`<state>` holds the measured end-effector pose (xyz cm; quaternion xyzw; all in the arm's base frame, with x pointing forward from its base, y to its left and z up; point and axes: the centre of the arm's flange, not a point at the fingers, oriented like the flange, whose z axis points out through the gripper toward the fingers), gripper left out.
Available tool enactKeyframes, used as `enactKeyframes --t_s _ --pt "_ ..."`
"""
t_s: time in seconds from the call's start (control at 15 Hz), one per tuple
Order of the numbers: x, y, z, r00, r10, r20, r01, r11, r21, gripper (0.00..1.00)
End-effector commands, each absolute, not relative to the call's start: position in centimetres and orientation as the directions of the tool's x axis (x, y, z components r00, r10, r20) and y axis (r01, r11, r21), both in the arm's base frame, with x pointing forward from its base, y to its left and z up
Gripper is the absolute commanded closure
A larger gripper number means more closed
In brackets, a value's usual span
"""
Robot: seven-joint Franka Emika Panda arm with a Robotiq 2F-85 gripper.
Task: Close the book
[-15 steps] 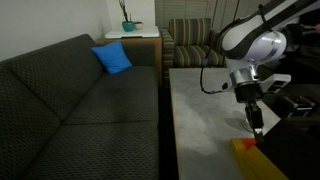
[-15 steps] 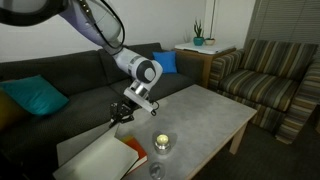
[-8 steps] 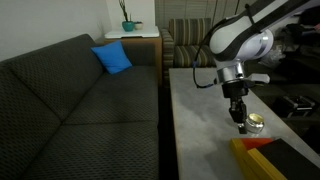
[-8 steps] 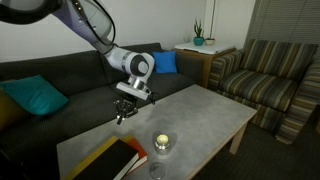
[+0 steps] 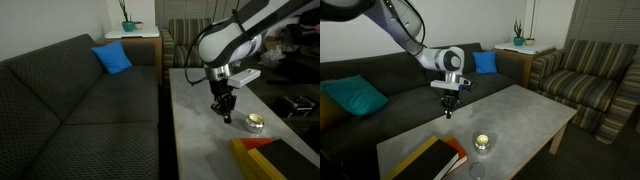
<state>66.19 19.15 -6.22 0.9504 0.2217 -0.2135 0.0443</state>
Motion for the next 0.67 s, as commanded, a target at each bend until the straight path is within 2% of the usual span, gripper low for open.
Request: enactKeyframes --t_s 0.0,0.27,0.33,0.4,0.53,0.6 --pt "67.2 20.2 -5.1 0.885 0.291 -0.363 0.369 -0.914 0.168 1.00" --pt "67.6 21.1 -3.2 0.949 0.176 -0.263 0.263 -0.900 0.348 1.00" --pt "67.6 21.4 -2.8 0.961 0.149 -0.233 0.232 -0.891 0.391 0.95" --pt "67.6 21.7 -2.5 0.971 0.123 -0.203 0.202 -0.878 0.434 0.72" --pt "67.5 22.4 -1.8 0.987 0.074 -0.142 0.138 -0.845 0.516 0.68" --pt "67.4 22.7 -1.5 0.992 0.054 -0.113 0.107 -0.827 0.551 0.63"
